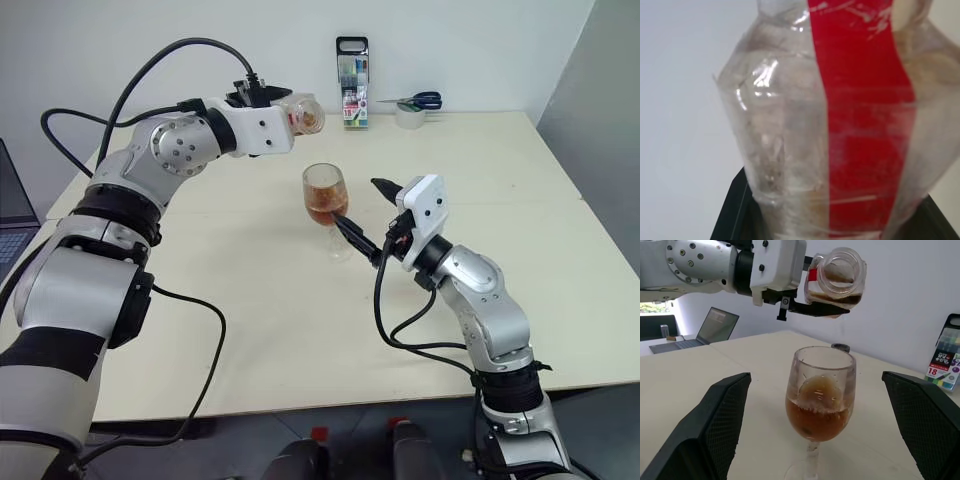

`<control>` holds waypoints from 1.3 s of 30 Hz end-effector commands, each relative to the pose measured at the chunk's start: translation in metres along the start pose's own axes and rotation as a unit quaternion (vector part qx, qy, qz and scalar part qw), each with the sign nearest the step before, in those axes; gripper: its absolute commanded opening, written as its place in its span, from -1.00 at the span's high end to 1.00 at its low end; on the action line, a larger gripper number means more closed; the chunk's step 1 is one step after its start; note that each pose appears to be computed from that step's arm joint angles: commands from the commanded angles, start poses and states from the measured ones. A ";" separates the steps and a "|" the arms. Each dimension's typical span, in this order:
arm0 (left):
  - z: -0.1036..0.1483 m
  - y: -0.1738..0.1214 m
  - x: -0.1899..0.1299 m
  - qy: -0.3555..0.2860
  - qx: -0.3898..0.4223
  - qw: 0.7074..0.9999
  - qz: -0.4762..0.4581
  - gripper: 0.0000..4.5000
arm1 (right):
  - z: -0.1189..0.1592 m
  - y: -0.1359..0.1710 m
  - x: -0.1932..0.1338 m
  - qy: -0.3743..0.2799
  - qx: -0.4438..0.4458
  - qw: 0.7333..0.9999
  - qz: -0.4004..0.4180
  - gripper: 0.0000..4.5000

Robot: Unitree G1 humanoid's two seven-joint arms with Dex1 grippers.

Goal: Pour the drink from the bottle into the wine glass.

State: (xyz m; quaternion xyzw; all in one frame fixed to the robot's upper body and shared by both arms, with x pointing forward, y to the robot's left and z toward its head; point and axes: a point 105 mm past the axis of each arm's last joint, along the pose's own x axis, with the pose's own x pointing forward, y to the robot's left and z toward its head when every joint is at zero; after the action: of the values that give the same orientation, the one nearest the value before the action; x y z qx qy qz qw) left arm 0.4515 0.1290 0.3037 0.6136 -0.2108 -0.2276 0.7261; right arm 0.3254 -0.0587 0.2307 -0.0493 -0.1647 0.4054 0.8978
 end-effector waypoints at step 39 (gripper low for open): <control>-0.120 -0.118 -0.142 0.174 -0.593 0.733 0.284 0.23 | -0.011 0.043 -0.052 0.032 -0.023 0.983 0.177 -1.00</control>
State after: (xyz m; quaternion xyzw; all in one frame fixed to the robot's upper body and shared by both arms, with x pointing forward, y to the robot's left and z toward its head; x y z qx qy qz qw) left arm 0.3971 0.2924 0.1458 -0.0053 -0.0324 0.0247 0.9992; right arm 0.2692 -0.0695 0.1888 -0.1033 -0.1106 0.5582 0.8158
